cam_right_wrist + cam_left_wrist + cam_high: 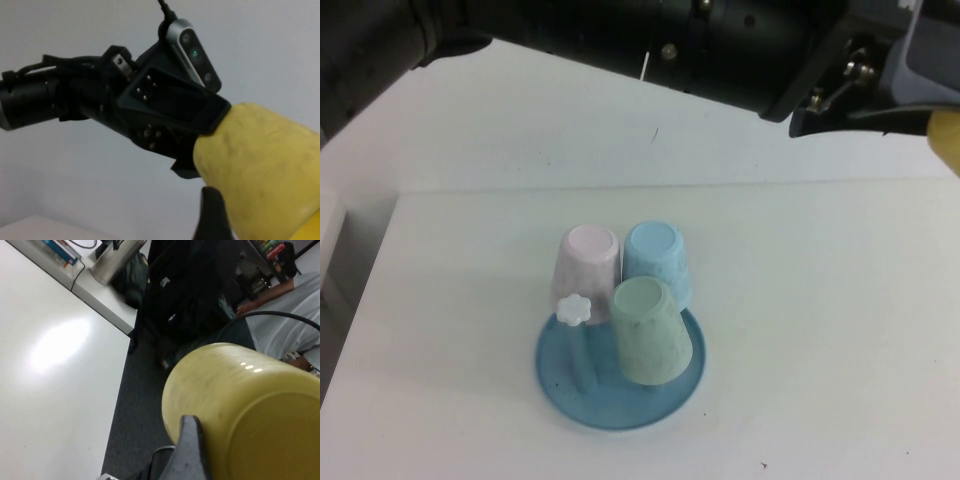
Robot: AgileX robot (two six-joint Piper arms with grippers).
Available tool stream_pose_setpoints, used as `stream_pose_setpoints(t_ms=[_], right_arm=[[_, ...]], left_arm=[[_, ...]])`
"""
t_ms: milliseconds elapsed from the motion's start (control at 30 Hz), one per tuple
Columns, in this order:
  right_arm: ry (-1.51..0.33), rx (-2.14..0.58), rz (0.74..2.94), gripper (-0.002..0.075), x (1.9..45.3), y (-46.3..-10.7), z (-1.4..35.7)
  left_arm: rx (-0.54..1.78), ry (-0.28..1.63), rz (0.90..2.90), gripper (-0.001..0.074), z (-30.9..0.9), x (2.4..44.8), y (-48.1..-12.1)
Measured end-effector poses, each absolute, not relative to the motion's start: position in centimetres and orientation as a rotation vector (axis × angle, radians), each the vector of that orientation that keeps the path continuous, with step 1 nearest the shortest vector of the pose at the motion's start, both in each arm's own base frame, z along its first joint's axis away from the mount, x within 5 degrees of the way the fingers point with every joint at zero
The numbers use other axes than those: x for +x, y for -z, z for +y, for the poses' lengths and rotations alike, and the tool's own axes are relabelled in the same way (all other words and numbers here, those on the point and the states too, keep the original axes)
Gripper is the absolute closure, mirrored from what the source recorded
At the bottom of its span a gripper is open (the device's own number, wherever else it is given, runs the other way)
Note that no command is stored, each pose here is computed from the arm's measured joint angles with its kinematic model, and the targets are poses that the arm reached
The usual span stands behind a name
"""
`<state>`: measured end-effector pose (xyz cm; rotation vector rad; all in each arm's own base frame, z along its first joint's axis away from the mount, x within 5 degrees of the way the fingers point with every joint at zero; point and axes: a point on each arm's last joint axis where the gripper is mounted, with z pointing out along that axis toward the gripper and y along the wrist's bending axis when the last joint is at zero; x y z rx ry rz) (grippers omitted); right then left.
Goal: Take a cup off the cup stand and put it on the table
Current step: Hand over the cup
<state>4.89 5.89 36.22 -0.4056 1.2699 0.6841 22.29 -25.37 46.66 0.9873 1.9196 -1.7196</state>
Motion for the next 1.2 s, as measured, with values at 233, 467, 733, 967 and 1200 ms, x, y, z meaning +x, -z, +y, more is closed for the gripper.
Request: stream_pose_setpoints(t_ms=[233, 467, 733, 967, 1200], right_arm=[[-0.67, -0.359, 1.273, 0.0375, 5.1, -36.3, 5.6], [-0.676, -0.352, 1.275, 0.0406, 5.1, -36.3, 5.6], [-0.73, -0.295, 1.292, 0.0421, 5.2, -36.3, 5.5], [-0.749, -0.278, 1.289, 0.0629, 5.2, -36.4, 5.4], [-0.757, -0.284, 1.284, 0.063, 5.1, -36.4, 5.5]], left_arm=[[0.986, 1.754, 1.878, 0.0209, -25.5, 22.2, -46.9], [0.999, 1.766, 1.848, 0.0209, -25.7, 22.0, -47.1], [1.065, 1.754, 1.792, 0.0209, -26.6, 21.1, -47.1], [1.078, 1.729, 1.761, 0.0209, -26.8, 21.0, -47.2], [1.096, 1.72, 1.738, 0.0201, -26.9, 20.9, -47.2]])
